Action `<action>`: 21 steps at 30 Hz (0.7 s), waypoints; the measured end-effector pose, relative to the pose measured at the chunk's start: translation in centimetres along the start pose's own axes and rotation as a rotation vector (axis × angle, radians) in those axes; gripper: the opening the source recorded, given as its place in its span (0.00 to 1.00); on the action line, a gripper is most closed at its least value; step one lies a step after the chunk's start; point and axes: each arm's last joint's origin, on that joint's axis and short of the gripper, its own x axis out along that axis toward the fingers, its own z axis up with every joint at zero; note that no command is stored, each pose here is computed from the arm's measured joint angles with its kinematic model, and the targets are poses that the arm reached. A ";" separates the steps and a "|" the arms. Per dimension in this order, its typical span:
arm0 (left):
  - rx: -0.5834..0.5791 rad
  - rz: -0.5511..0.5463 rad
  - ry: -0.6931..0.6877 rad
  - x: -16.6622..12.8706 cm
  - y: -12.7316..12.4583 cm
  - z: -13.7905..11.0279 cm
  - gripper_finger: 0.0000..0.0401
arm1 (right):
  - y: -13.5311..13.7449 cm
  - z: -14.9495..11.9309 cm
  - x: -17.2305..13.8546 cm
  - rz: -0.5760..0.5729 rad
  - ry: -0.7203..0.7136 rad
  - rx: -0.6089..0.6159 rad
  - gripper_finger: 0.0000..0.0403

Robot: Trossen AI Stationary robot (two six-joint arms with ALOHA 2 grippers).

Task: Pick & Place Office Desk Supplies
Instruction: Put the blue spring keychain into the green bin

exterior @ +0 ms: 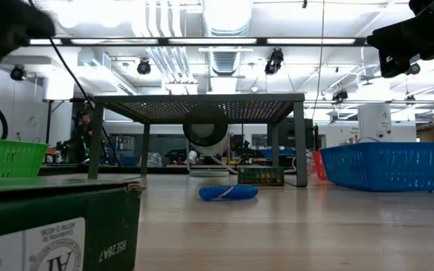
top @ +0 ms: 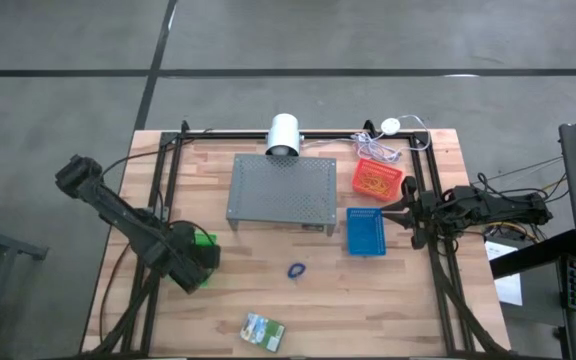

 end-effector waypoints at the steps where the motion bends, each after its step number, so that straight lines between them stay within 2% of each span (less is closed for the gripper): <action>1: 0.011 -0.024 -0.027 -0.2 -0.2 0.1 0.26 | 0.0 0.0 0.0 0.000 0.000 0.000 0.16; 8: 0.114 -0.202 -0.194 -0.9 -2.5 -0.7 0.26 | 0.0 0.0 0.0 0.000 0.000 0.000 0.16; 17: 0.292 -0.246 -0.343 -0.8 -7.2 -3.3 0.26 | 0.0 0.0 0.0 0.000 0.000 0.000 0.16; 21: 0.421 -0.301 -0.332 -0.4 -10.0 -4.7 0.26 | 0.0 0.0 0.0 0.000 0.000 0.000 0.16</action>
